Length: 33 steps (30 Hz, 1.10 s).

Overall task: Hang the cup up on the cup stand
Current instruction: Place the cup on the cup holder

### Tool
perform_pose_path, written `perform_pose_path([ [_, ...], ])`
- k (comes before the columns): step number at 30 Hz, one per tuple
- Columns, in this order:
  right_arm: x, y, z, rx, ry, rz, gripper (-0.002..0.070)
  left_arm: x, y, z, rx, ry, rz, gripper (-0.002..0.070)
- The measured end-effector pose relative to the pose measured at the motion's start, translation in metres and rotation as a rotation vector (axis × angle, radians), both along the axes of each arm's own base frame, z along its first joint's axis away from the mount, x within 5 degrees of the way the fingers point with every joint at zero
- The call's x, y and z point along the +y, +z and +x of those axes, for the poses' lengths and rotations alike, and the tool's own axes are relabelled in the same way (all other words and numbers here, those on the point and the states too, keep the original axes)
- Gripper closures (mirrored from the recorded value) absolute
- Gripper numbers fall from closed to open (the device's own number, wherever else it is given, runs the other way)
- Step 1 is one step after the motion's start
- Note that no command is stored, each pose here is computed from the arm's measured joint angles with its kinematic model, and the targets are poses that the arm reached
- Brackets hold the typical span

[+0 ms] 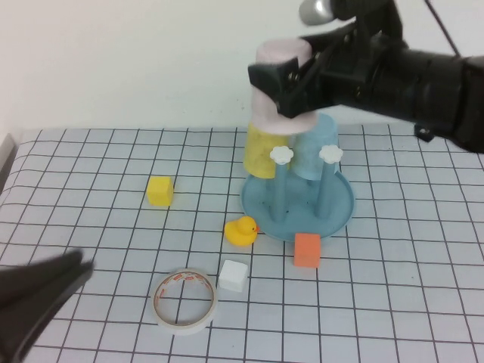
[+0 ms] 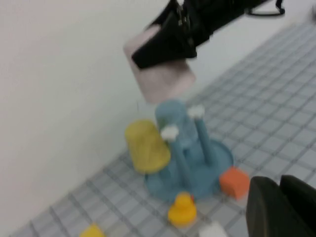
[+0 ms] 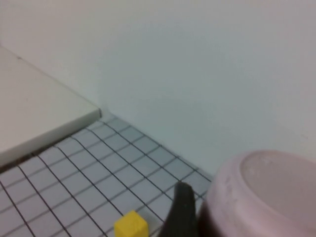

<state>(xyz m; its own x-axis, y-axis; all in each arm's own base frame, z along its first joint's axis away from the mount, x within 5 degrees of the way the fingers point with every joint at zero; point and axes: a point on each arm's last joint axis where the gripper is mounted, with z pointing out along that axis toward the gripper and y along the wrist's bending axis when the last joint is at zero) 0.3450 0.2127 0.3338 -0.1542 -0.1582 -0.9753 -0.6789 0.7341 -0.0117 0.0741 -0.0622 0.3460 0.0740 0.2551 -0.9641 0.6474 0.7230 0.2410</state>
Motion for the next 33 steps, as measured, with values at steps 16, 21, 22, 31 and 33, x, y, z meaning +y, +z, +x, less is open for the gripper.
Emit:
perform_pose_path([
  [16, 0.001, -0.056, 0.028, 0.109, -0.130, -0.112, 0.0086, 0.062, -0.018, -0.041, 0.162, 0.333, -0.035, 0.0675],
  [21, 0.005, -0.067, 0.036, 0.126, -0.137, -0.122, 0.0086, 0.067, -0.023, -0.047, 0.193, 0.352, -0.032, 0.0675],
  [22, 0.006, -0.067, 0.039, 0.123, -0.137, -0.119, 0.0086, 0.068, -0.023, -0.047, 0.197, 0.354, -0.029, 0.0675],
  [31, 0.013, -0.069, 0.051, 0.112, -0.141, -0.112, 0.0087, 0.068, -0.024, -0.047, 0.202, 0.359, -0.022, 0.0675],
  [33, 0.013, -0.072, 0.052, 0.118, -0.141, -0.116, 0.0087, 0.068, -0.024, -0.047, 0.200, 0.360, -0.020, 0.0675],
])
